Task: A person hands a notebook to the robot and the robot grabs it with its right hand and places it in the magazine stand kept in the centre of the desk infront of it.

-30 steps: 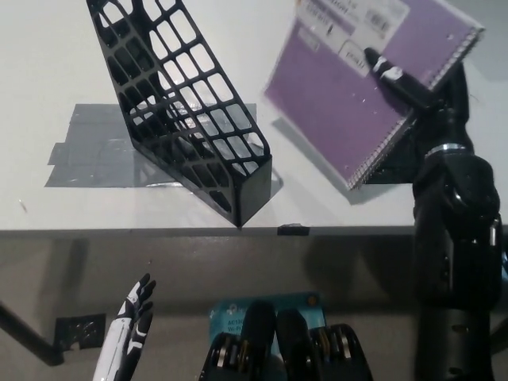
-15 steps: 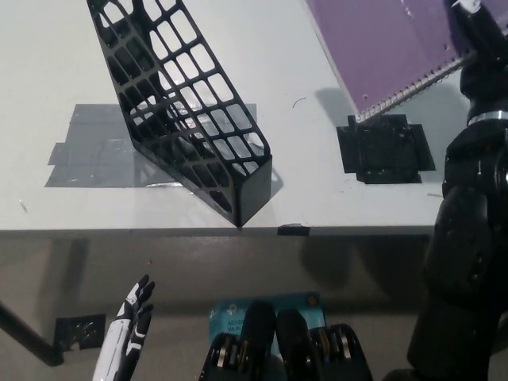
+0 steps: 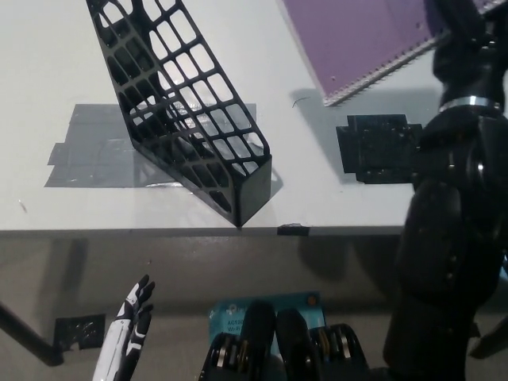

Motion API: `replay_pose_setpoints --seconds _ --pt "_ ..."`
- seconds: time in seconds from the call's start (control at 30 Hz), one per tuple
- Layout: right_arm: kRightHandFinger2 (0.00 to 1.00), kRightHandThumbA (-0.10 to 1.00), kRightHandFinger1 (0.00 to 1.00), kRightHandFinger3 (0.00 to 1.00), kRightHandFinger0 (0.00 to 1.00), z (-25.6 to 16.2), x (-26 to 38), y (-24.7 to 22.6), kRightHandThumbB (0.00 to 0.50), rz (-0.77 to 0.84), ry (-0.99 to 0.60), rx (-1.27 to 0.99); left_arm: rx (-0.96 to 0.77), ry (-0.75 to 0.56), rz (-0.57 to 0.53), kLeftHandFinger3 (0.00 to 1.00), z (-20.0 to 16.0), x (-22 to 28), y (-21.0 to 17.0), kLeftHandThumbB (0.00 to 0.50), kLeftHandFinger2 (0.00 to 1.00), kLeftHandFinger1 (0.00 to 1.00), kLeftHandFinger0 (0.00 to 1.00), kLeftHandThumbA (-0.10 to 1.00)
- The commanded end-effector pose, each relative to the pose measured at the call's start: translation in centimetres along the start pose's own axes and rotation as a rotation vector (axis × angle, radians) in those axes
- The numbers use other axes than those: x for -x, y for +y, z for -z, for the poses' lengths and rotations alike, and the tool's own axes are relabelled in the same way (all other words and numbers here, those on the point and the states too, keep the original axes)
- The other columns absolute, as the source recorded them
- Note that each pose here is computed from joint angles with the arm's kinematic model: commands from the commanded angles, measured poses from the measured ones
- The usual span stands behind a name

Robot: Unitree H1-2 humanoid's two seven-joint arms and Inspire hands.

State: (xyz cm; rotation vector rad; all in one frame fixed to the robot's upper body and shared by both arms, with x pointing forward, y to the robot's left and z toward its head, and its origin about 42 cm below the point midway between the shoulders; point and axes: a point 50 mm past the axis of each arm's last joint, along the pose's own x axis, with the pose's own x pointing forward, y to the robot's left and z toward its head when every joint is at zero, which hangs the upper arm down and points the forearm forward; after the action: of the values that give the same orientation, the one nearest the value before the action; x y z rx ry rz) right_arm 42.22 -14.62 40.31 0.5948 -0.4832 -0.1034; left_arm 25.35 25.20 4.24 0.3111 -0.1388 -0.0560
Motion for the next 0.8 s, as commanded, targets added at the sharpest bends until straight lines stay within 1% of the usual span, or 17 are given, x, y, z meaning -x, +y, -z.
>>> replay_pose_setpoints --seconds 0.0,0.2,0.23,0.43,0.53,0.67,0.77 --pt "0.0 0.68 0.0 0.0 0.0 -2.4 -0.4 5.8 0.0 -0.112 -0.148 -0.075 -0.014 -0.066 -0.023 1.0 -0.9 -0.4 0.8 0.5 1.0 1.0 0.93 1.0" --pt "0.0 0.69 0.0 0.0 0.0 -1.2 0.0 7.2 0.0 -0.126 -0.13 -0.065 -0.011 -0.07 -0.021 1.0 -1.0 -0.5 0.8 0.5 1.0 1.0 0.94 1.0" --pt "0.0 0.67 0.0 0.0 0.0 -1.1 0.0 7.4 0.0 -0.13 -0.127 -0.081 -0.011 -0.07 -0.02 1.0 -0.9 -0.5 0.8 0.5 1.0 1.0 0.94 1.0" --pt "0.0 0.69 0.0 0.0 0.0 0.0 0.2 8.9 0.0 -0.157 -0.121 -0.103 -0.011 -0.071 -0.021 1.0 -1.0 -0.5 0.9 0.5 1.0 1.0 0.95 1.0" --pt "0.0 0.73 0.0 0.0 0.0 0.5 0.3 9.3 0.0 -0.167 -0.119 -0.084 -0.009 -0.072 -0.019 1.0 -1.0 -0.5 0.9 0.5 1.0 1.0 0.95 1.0" --pt "0.0 0.72 0.0 0.0 0.0 0.9 0.3 9.7 0.0 -0.179 -0.114 -0.093 -0.005 -0.071 -0.01 1.0 -1.0 -0.5 0.7 0.5 1.0 1.0 0.97 1.0" --pt "0.0 0.72 0.0 0.0 0.0 1.2 0.6 10.2 0.0 -0.188 -0.113 -0.078 -0.007 -0.071 -0.009 1.0 -1.0 -0.5 0.7 0.5 1.0 1.0 0.95 1.0"
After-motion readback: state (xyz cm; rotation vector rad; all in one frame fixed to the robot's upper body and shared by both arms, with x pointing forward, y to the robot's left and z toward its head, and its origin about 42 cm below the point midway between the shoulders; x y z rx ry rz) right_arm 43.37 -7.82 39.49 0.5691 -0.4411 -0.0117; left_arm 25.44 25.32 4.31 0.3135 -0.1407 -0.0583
